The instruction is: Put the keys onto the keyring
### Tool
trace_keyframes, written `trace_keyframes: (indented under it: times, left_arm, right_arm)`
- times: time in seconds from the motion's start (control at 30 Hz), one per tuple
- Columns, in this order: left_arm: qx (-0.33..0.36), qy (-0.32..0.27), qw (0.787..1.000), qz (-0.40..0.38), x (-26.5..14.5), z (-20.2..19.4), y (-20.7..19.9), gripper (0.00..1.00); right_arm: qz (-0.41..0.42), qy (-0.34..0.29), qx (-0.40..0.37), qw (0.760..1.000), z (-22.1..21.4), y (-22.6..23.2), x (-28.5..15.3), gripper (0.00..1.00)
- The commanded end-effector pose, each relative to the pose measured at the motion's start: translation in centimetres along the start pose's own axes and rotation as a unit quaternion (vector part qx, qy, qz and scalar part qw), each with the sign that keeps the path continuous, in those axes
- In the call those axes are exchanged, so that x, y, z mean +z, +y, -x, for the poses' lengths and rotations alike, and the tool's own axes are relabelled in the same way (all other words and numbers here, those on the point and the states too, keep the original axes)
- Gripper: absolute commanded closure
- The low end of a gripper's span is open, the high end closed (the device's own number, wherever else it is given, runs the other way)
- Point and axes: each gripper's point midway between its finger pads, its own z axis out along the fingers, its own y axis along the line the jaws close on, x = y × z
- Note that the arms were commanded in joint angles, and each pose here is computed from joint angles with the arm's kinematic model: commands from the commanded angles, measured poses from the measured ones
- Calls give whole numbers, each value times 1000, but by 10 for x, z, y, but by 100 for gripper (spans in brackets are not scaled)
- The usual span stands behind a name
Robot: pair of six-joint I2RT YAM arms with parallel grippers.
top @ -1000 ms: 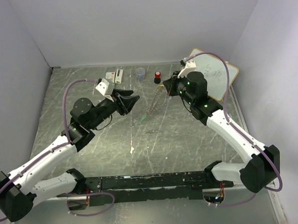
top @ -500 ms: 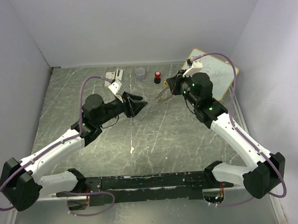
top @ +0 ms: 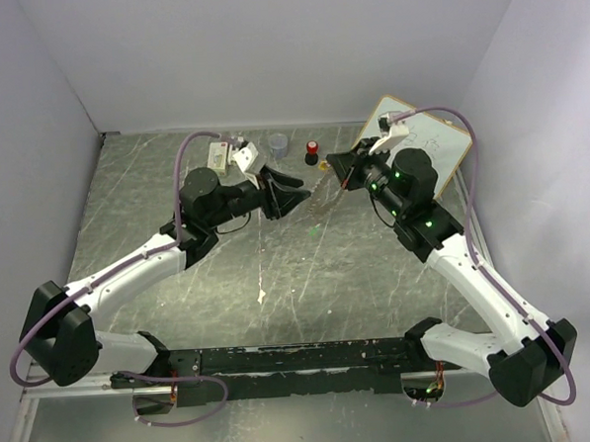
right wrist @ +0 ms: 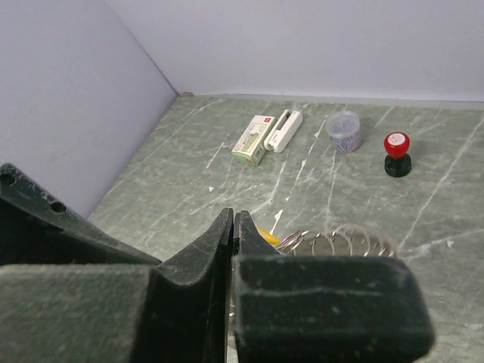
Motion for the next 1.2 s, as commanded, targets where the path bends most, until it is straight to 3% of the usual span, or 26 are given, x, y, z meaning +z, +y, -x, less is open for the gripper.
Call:
trace_keyframes:
  times: [0.0,0.47,0.67,1.17]
  left_arm:
    - [35,-35,998,-39,10,32,-13,50]
    - [5,-20,995,-101,28,14,-22,53]
    - [10,-39,995,-87,26,12,-16,44]
    - [-9,-55,994,-92,36,14,-13,44]
  right_arm:
    - [45,-35,3,998,20,19,-8,100]
    - [83,-45,3,996,27,35,-17,100]
    - [113,-45,4,993,26,50,-23,100]
    - [134,-34,0,990,14,57,-30,100]
